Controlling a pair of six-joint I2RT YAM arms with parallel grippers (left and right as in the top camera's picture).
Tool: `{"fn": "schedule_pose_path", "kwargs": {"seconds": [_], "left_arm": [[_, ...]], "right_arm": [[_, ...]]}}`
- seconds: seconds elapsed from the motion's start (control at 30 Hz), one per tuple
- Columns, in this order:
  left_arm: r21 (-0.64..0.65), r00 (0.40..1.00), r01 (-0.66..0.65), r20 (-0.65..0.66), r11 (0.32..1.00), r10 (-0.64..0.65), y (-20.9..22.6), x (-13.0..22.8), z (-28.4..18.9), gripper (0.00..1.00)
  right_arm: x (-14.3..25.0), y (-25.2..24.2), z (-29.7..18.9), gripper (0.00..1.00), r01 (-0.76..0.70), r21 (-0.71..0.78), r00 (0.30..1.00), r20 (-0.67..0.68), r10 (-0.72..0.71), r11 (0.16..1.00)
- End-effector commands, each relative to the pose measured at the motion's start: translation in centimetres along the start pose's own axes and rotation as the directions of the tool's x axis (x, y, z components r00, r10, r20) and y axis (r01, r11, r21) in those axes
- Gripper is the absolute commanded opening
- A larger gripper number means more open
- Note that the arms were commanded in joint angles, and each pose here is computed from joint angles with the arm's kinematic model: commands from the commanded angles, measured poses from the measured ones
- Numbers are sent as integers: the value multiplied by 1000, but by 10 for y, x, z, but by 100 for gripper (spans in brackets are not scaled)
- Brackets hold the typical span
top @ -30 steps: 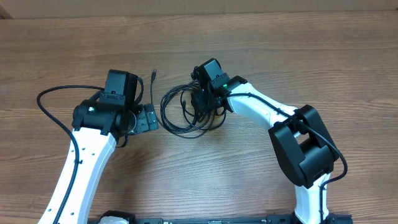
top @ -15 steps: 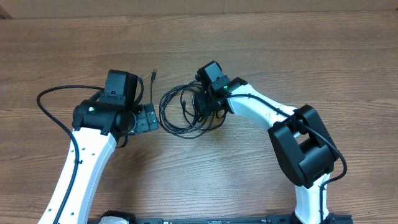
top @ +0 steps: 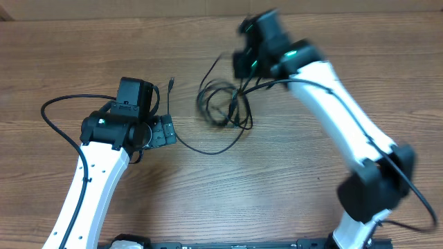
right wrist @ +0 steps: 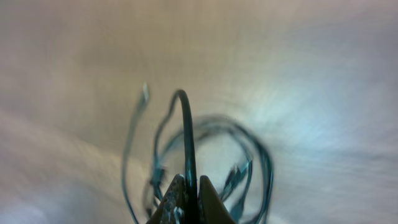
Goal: Untangle cables
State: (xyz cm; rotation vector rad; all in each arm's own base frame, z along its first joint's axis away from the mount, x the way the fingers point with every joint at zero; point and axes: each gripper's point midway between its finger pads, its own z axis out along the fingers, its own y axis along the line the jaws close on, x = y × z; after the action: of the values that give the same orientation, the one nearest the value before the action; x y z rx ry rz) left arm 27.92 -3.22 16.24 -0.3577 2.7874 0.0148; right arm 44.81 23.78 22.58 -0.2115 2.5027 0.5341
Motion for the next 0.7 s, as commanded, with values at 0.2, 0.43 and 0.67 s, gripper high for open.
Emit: {"fn": "schedule_pose_path", "kwargs": {"seconds": [0.2,0.43,0.67], "left_arm": [[2,1000,0,15,1000,0,1,-2,-2,99],[8,1000,1,27,1000,-2,-1,-5,-2,100],[10,999,3,32,1000,-3,-1,-6,-2,100]], "right_arm": [[-89,-38,-136,4,-89,30,932,356,73,996],[-102,-22,-184,4,31,-11,890,455,-23,999],[-117,-7,-242,4,82,5,796,601,-68,997]]}}
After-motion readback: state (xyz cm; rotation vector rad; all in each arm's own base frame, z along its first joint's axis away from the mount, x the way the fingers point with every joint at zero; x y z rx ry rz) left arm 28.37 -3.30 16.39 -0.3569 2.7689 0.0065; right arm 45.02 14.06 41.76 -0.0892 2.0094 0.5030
